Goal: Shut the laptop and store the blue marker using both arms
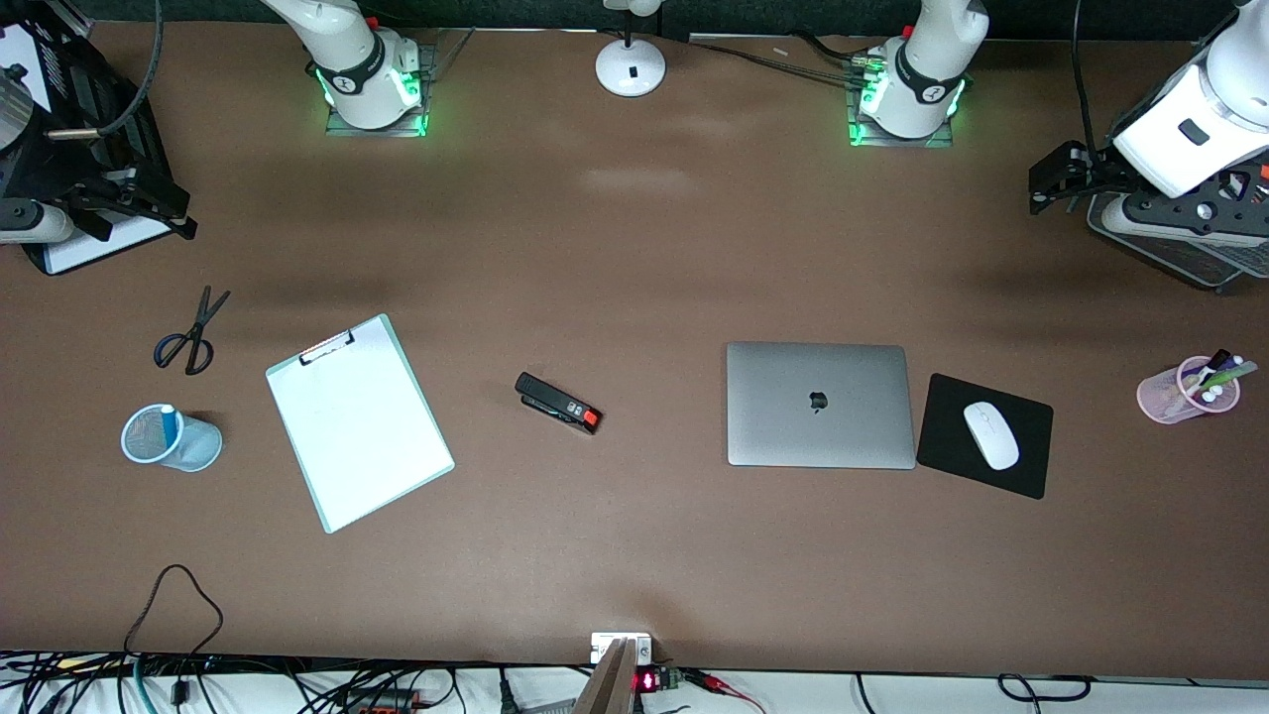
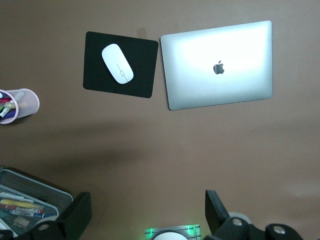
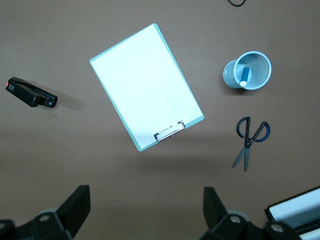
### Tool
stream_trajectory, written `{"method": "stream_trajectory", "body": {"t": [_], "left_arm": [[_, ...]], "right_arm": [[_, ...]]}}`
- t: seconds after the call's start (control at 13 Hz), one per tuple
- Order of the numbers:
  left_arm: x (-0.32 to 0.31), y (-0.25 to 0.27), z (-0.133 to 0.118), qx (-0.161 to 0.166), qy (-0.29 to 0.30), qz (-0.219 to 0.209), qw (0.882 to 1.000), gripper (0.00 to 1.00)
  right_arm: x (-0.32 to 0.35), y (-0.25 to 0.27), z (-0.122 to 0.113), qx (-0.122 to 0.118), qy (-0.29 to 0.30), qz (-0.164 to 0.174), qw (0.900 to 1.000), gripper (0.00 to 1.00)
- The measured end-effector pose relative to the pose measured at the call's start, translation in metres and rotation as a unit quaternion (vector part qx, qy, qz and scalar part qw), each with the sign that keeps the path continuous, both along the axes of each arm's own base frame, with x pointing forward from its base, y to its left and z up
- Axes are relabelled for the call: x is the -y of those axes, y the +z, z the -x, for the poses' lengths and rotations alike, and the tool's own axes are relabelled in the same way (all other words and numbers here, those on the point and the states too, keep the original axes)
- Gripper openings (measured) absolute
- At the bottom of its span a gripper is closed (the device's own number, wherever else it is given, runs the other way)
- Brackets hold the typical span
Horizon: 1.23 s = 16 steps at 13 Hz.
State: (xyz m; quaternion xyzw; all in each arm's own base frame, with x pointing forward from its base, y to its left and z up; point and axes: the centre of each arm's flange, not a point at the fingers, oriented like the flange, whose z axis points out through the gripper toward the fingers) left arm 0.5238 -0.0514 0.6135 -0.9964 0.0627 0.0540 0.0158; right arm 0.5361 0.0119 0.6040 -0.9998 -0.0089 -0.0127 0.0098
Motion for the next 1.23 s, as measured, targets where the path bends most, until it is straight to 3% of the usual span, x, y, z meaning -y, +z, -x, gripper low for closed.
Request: {"method": "stream_trajectory", "body": {"t": [1.23], "left_arm": [[-0.015,0.000,-0.001,0.000,0.014,0.001,1.000,1.00]], "right_arm": [[0.000,0.000,-0.010,-0.009,0.000,0.000,1.000,1.00]]}}
